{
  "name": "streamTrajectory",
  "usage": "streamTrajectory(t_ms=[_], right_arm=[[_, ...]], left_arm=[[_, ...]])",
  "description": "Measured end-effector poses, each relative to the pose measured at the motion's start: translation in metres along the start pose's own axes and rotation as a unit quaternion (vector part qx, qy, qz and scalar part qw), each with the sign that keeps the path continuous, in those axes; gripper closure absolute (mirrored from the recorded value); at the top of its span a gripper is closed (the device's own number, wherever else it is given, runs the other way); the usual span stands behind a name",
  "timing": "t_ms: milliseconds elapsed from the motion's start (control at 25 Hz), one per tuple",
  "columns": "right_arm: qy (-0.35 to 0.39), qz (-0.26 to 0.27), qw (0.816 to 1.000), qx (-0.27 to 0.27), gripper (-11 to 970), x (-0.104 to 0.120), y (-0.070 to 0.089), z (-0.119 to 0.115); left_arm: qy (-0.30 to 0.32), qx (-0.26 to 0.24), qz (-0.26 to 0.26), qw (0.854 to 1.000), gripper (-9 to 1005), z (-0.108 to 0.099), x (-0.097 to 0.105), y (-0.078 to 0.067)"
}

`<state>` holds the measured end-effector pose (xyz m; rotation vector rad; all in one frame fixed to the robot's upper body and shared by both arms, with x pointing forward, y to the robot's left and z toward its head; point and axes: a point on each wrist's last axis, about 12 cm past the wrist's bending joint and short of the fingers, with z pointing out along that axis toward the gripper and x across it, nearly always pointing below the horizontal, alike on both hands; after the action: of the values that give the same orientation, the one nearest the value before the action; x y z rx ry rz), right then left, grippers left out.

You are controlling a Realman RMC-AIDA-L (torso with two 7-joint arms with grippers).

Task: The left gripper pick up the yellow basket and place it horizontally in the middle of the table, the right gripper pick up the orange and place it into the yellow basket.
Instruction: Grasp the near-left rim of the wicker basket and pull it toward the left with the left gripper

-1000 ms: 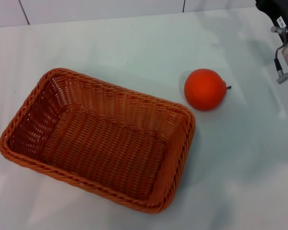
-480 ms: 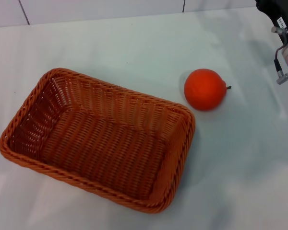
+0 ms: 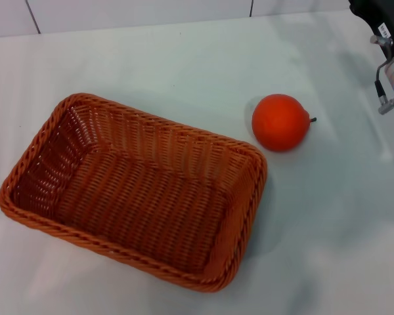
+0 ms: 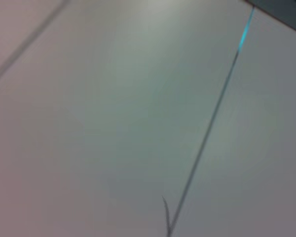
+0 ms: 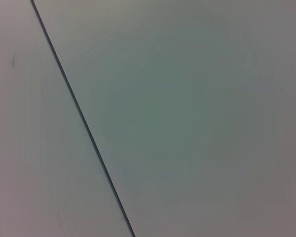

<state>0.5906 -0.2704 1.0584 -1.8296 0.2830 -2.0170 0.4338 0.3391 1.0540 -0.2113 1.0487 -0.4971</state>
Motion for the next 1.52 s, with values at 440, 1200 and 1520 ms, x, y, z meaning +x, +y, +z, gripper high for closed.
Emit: streamTrajectory(t_ms=[440,1200,1520], right_arm=[[-0.006,0.004,1.000,-0.012,82,0.000,0.006,-0.001],[-0.030,0.002,0.999,-0.045,83,-0.003,0.022,-0.009],[-0.035,0.002,0.998,-0.052,83,-0.005,0.025,-0.012]], left_arm=[[0.210,0.140,-0.087,0.964,338,0.069,-0.048,0.040],[0.645,0.150,-0.002,0.749,339,0.165,-0.038,0.006],[0.694,0.111,0.017,0.712,332,0.176,-0.029,-0.012]])
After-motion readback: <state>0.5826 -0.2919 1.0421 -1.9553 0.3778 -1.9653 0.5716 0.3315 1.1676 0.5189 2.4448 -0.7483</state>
